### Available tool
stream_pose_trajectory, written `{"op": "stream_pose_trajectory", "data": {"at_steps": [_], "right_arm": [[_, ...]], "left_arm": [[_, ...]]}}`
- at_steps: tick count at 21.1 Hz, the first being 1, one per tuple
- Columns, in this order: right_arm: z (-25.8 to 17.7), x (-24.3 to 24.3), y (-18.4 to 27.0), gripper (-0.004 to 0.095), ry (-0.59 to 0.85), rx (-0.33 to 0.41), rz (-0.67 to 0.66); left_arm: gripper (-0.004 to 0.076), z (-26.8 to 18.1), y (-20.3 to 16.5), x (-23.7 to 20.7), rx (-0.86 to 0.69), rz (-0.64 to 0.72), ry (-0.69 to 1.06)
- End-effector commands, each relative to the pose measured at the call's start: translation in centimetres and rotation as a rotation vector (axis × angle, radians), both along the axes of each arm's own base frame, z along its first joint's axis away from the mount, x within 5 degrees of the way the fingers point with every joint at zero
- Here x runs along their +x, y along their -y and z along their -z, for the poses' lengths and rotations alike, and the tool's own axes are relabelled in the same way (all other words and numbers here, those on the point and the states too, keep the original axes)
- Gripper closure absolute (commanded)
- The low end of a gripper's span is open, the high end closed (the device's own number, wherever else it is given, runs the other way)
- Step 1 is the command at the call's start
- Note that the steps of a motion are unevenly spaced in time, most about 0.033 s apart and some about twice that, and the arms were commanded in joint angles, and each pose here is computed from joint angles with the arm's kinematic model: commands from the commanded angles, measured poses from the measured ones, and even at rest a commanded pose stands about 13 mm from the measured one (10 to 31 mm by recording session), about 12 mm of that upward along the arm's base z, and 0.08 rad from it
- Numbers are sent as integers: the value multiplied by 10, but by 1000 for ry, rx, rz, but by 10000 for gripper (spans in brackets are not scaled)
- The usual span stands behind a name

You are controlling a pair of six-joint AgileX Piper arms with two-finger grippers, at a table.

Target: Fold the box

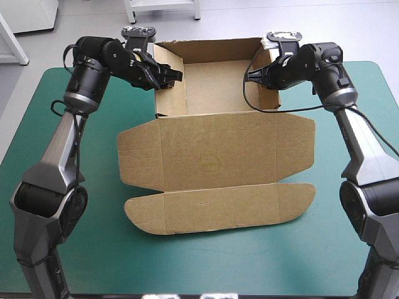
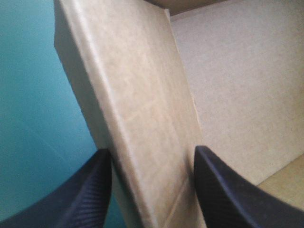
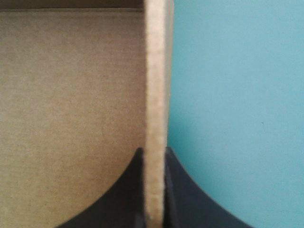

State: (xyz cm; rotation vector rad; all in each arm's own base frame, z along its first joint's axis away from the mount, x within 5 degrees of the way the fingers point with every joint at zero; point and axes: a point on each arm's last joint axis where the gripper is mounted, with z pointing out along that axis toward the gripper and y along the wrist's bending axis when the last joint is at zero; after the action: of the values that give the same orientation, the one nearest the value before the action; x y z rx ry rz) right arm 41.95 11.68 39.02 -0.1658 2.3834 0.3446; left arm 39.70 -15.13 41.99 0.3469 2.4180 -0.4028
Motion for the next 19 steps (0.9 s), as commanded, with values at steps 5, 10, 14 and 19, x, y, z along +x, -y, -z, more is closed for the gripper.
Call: {"op": "stream_pose_trajectory", "data": {"at_steps": [5,10,14,19], "right_arm": [[-5,-3,-5,906,-20,23,-26],[22,10,-10,906,-85,-32,-33],[49,20,-27,906,-117,-77,-57],[78,30,-36,907,-190,-89,-66]], "left_arm": [[612,12,17,2,68,68,-21],[687,49,28,21,76,89,-111],[732,75,33,34,90,87,-153],[732,96,36,43,99,90,-198]]}}
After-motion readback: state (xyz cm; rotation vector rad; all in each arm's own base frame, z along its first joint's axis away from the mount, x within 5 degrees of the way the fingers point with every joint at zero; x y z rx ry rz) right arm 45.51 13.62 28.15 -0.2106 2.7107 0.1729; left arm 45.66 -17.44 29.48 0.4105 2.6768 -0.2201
